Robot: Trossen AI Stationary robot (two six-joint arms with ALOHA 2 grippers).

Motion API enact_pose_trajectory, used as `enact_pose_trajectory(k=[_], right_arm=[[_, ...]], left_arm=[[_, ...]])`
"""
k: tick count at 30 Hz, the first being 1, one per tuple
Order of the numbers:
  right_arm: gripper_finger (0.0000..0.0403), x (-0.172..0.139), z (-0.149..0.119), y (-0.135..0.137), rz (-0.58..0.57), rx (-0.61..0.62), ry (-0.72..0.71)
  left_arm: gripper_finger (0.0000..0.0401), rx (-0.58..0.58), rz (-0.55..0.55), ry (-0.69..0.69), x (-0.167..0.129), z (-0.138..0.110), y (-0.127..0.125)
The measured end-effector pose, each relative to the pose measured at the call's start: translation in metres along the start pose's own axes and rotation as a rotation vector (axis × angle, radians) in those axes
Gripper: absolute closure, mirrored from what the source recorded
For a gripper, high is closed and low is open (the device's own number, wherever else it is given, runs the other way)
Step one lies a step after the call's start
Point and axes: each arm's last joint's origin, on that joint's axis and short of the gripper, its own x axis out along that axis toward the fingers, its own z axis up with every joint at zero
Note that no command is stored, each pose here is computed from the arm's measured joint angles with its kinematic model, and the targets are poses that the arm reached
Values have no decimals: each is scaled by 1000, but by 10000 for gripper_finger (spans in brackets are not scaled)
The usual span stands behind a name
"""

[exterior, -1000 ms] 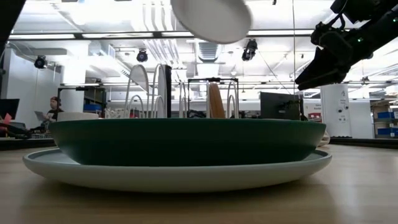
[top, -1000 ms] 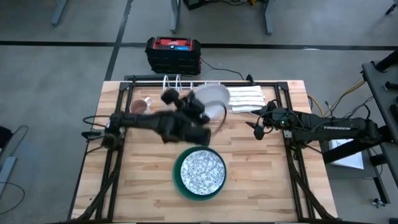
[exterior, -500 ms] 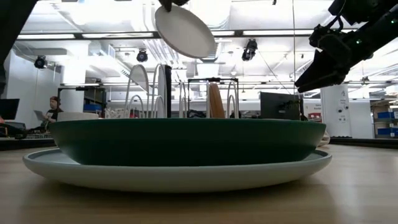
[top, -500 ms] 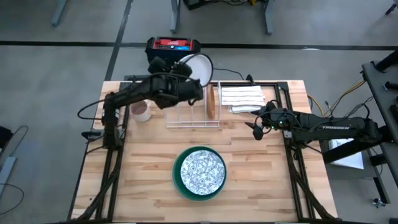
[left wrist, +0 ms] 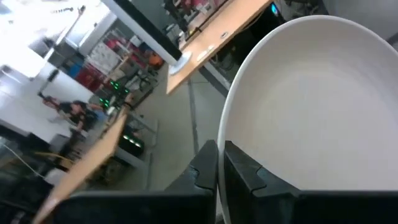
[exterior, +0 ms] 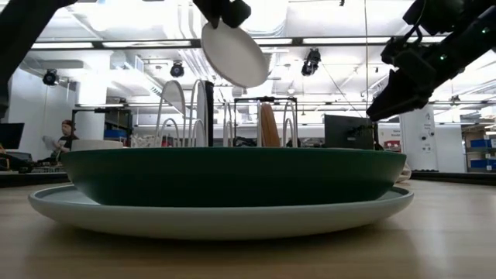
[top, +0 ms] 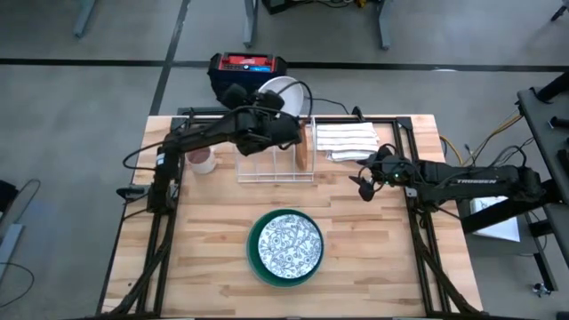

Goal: Sort dishes
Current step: Put the white plate into the dishwasher rack

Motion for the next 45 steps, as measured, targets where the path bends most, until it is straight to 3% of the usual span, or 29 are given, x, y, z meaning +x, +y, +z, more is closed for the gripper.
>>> enact_pose_trajectory(k=[8, 22, 28, 35, 38, 43, 45], right_arm=[[107, 3, -1, 1, -3, -10, 16], [105, 2, -1, 1, -3, -18, 14], [108, 3, 0, 0, -13, -41, 9], [101, 2, 3, 0, -18, -40, -31], [106, -2, 10, 4, 96, -27, -102], [114, -20, 29, 18, 563, -93, -334], [114, -28, 34, 21, 671, -97, -450]], left_arm=[[401, 119, 70, -27, 5, -3, -25], [401, 136, 90, -44, 4, -5, -33], [401, 184, 4, -103, -34, -4, -25], [401, 240, -220, -180, -100, -15, -14], [401, 244, -279, -229, -127, -22, -14], [401, 211, -347, -272, -157, -35, -19], [401, 229, -356, -289, -166, -40, -25]])
